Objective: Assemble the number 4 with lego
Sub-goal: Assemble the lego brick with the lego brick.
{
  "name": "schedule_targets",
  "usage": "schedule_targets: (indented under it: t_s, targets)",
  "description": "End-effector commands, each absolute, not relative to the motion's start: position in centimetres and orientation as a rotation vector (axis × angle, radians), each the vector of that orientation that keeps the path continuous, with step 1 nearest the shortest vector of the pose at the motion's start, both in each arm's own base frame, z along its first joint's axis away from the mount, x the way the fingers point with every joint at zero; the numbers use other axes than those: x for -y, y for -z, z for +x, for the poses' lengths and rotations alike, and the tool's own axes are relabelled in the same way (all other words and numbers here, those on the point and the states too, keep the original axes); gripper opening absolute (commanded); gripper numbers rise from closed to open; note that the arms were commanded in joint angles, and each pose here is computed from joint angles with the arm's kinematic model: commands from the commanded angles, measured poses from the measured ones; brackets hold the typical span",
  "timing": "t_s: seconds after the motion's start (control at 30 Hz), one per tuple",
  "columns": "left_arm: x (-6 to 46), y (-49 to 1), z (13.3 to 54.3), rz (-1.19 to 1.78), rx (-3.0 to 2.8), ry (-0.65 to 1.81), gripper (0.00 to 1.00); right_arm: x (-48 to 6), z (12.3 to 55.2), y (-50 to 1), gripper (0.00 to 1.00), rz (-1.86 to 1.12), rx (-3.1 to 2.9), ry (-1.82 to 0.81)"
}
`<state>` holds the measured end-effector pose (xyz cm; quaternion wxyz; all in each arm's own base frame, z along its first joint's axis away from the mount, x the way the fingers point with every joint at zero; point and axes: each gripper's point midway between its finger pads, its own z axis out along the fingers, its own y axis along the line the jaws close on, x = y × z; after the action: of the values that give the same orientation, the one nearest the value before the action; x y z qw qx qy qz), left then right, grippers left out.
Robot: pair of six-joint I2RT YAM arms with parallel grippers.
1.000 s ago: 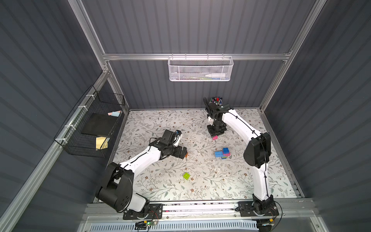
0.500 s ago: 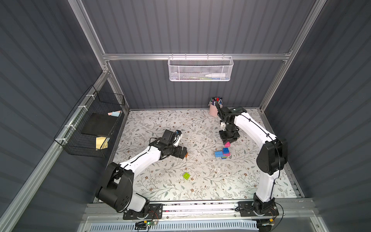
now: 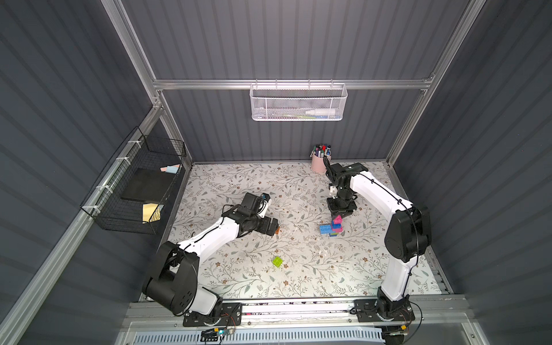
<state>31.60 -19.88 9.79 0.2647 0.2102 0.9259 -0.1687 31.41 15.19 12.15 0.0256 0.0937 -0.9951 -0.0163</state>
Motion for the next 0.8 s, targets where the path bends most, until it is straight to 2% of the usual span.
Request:
schedule_targets:
  t_s: [0.0,0.77]
  targets:
    - [19.82,-9.57,31.51,0.568,-2.511,0.46,0.99,-15.23,30.88,-12.34,0.37,0.279,3.073,0.074]
    - [19.87,-9.49,31.55,0.565,-2.512,0.463,0.99,-14.73,29.97,-11.46,0.36,0.256,3.073,0.035]
